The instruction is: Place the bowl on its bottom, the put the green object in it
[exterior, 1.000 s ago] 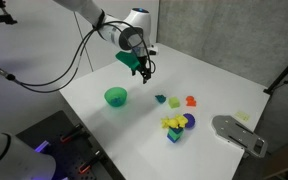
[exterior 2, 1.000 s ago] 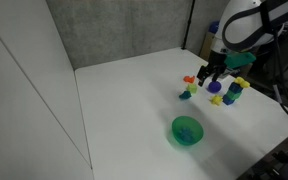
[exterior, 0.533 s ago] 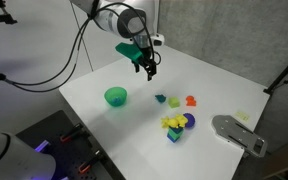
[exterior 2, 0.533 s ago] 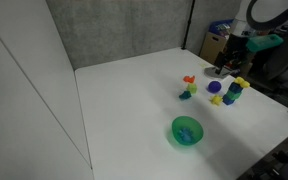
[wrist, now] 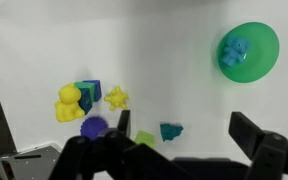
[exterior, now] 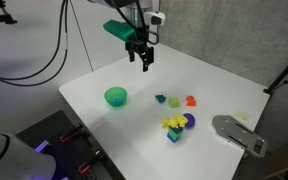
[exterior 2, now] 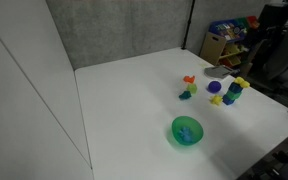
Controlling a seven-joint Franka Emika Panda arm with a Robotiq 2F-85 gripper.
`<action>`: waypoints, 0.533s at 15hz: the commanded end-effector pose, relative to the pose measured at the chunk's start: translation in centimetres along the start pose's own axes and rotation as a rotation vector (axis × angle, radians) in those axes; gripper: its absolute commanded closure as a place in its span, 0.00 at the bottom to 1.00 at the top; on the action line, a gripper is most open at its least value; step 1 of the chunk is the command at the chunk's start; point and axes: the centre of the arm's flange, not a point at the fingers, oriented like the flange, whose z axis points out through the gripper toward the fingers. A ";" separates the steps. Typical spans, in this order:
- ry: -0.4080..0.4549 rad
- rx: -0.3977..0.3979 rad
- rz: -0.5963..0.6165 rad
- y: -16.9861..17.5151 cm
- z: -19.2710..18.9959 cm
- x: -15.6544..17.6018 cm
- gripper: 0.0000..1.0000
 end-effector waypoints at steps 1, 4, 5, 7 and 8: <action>-0.020 0.009 -0.046 2.0 -3.7 -3.8 0.00; 0.005 0.014 -0.069 3.3 -5.7 -5.9 0.00; 0.017 0.015 -0.070 3.6 -6.1 -6.5 0.00; 0.035 0.019 -0.070 4.2 -6.8 -7.2 0.00; 0.045 0.022 -0.062 4.4 -7.0 -7.4 0.00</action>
